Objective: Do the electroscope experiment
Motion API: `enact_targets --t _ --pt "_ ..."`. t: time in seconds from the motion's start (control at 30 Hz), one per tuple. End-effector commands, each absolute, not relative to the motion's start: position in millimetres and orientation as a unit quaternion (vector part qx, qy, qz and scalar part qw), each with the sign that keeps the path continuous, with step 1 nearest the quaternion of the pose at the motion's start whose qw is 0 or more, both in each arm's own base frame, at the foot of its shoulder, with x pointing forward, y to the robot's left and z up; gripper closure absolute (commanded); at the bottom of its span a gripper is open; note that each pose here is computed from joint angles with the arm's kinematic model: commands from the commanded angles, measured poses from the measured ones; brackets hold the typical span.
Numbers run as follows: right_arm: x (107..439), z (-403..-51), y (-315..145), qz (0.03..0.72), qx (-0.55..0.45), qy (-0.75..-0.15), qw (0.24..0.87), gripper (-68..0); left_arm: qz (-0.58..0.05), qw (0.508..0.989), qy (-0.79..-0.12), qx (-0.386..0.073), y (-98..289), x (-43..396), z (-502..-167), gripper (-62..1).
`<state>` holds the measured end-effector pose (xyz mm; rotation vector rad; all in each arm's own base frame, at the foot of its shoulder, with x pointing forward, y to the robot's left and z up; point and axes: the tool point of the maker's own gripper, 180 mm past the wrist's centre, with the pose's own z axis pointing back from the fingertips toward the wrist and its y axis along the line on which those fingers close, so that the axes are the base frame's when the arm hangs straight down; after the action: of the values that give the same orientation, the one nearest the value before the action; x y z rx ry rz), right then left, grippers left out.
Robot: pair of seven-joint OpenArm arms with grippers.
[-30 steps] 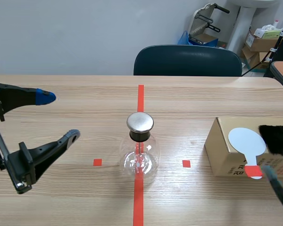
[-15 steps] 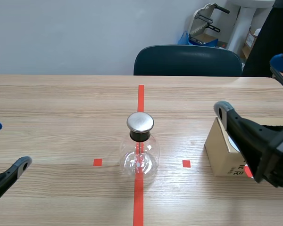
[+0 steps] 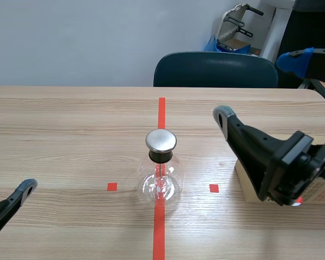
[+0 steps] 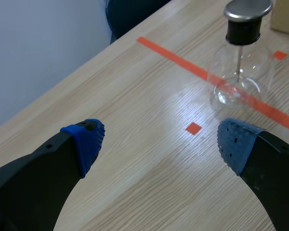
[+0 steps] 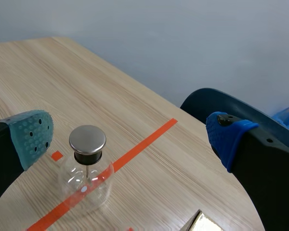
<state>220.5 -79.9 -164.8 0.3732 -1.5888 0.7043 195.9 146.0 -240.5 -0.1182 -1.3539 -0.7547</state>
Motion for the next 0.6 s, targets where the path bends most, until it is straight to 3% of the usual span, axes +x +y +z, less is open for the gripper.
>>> enact_targets --t 0.0,0.57 --pt "221.8 -159.4 -81.3 0.303 0.162 -0.700 0.626 -67.9 -0.336 0.708 -0.618 -0.059 143.1 194.9 -233.9 -50.6" --pt "221.7 -159.0 -81.2 0.303 0.162 -0.700 0.625 -67.9 -0.335 0.662 -0.658 -0.126 107.8 188.2 -193.5 -50.6"
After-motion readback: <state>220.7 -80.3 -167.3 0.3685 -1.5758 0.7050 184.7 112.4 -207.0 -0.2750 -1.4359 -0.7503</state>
